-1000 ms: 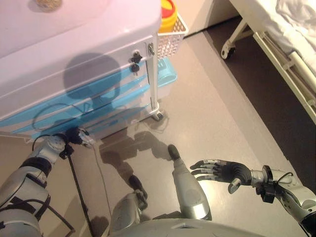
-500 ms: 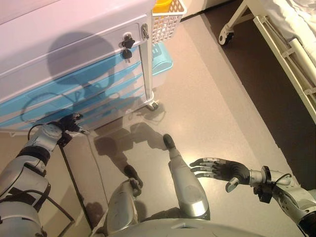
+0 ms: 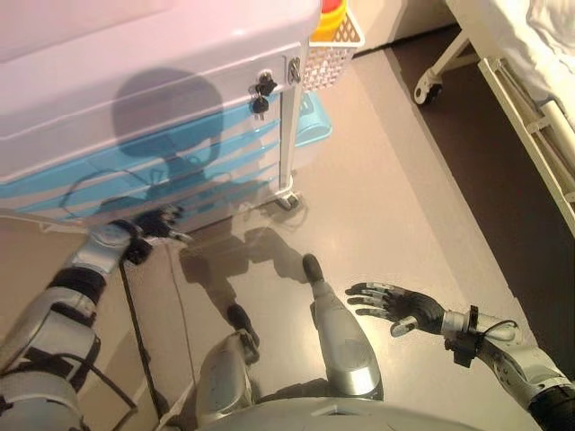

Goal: Open the drawer and pick up the medicine

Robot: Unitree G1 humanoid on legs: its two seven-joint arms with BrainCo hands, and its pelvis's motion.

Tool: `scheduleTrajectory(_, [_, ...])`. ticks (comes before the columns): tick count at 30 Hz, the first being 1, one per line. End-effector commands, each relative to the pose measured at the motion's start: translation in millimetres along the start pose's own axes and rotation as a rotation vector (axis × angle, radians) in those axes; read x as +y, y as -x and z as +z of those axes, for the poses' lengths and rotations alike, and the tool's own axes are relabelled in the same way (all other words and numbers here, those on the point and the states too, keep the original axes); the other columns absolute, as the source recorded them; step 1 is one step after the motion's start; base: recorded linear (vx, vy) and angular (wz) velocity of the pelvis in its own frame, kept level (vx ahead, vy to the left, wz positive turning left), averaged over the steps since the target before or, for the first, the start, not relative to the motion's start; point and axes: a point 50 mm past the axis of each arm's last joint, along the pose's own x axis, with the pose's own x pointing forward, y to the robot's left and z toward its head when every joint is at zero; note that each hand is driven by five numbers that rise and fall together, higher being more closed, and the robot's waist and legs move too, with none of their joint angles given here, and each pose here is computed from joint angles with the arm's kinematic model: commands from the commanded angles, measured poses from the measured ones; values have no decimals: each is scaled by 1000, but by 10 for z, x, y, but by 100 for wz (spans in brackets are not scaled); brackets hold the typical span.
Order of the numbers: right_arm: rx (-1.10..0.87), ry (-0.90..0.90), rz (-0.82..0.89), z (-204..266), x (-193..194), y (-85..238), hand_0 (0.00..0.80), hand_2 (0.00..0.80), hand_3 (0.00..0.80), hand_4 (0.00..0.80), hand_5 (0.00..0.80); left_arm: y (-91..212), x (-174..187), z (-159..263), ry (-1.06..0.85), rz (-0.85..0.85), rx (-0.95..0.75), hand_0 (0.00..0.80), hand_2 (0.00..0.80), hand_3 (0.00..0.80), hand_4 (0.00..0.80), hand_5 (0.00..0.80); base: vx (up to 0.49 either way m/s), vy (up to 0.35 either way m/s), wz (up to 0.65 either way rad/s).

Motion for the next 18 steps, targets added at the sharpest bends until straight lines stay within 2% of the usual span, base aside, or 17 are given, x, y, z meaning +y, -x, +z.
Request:
scheduleTrajectory(1, [48, -19, -54, -162, 42, -20, 0, 0, 0, 0, 0, -42, -396, -343, 136, -134, 61, 0, 0, 0, 0, 0, 74, -114, 8])
scheduleTrajectory(3, [35, -87, -85, -226, 44, -84, 0, 0, 0, 0, 0, -67, -723, -505, 218, -229, 87, 0, 0, 0, 0, 0, 56, -112, 20])
scheduleTrajectory(6, [18, -224, -84, -369, 129, -201, 0, 0, 0, 0, 0, -25, -1075, -774, 328, -302, 145, 0, 0, 0, 0, 0, 55, -124, 25])
scheduleTrajectory(12, [75, -380, -126, -751, 302, -435, 0, 0, 0, 0, 0, 148, -1684, -1203, 584, -410, 231, 0, 0, 0, 0, 0, 24, -106, 27])
scheduleTrajectory(18, [94, -530, -158, -976, 428, -594, 0, 0, 0, 0, 0, 251, -2027, -1348, 810, -430, 236, 0, 0, 0, 0, 0, -8, -51, 27])
